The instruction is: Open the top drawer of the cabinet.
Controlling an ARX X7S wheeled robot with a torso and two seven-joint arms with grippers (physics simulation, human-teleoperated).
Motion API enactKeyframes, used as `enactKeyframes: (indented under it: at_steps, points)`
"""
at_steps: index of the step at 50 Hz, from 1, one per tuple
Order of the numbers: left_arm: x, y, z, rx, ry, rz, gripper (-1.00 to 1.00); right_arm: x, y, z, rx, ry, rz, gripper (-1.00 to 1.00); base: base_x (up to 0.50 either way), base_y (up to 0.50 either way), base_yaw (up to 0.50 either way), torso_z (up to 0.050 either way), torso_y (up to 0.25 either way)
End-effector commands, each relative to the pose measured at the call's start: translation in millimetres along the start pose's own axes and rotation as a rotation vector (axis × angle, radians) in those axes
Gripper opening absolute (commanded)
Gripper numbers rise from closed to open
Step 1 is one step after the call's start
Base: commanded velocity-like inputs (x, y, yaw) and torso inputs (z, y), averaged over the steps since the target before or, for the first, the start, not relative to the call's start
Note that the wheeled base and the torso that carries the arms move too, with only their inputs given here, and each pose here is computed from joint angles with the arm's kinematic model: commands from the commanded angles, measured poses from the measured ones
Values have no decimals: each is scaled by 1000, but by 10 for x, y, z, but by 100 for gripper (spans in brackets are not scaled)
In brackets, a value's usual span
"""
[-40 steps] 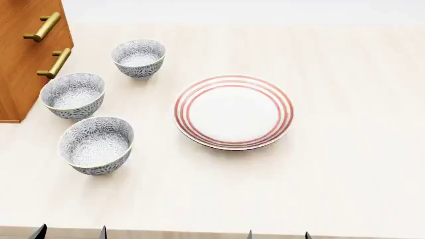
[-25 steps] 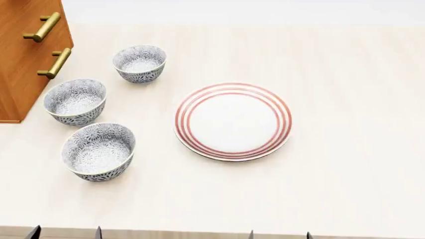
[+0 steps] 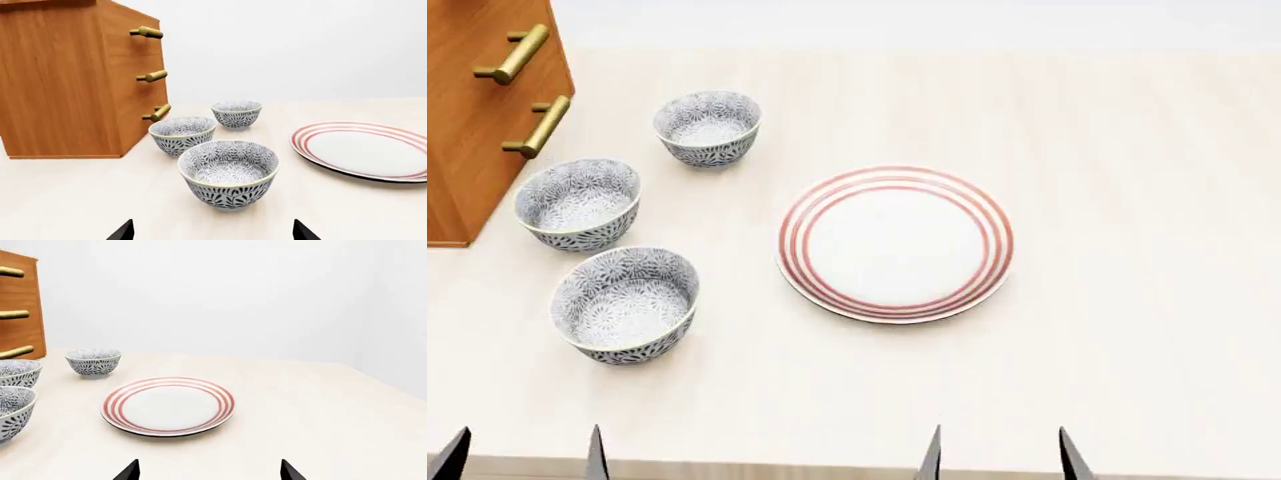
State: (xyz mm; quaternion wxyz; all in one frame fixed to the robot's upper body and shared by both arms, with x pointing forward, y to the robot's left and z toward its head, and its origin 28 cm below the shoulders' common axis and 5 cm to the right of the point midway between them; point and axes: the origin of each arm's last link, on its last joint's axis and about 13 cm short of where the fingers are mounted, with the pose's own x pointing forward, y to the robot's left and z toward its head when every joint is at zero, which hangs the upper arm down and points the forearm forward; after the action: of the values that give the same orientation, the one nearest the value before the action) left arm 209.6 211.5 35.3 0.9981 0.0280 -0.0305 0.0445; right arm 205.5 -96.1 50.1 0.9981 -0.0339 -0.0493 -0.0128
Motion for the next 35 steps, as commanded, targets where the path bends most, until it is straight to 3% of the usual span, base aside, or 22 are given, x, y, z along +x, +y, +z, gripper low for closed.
enactKeyframes:
  at_steps: [1, 15, 27, 35]
  points:
    - [-62, 35, 417, -45, -112, -17, 100, -44, -22, 486, -10, -148, -4, 100, 0, 0, 0, 0, 0]
    - [-248, 84, 978, -74, -264, -15, 100, -166, -34, 1052, -42, -302, -21, 100, 0, 0, 0, 0, 0]
    - [-288, 110, 1086, -87, -292, -14, 100, -211, -40, 1192, -56, -359, -28, 100, 0, 0, 0, 0, 0]
    - [-285, 99, 1086, -85, -292, -24, 100, -219, -44, 1207, -51, -370, -27, 100, 467, 0, 0, 0, 0]
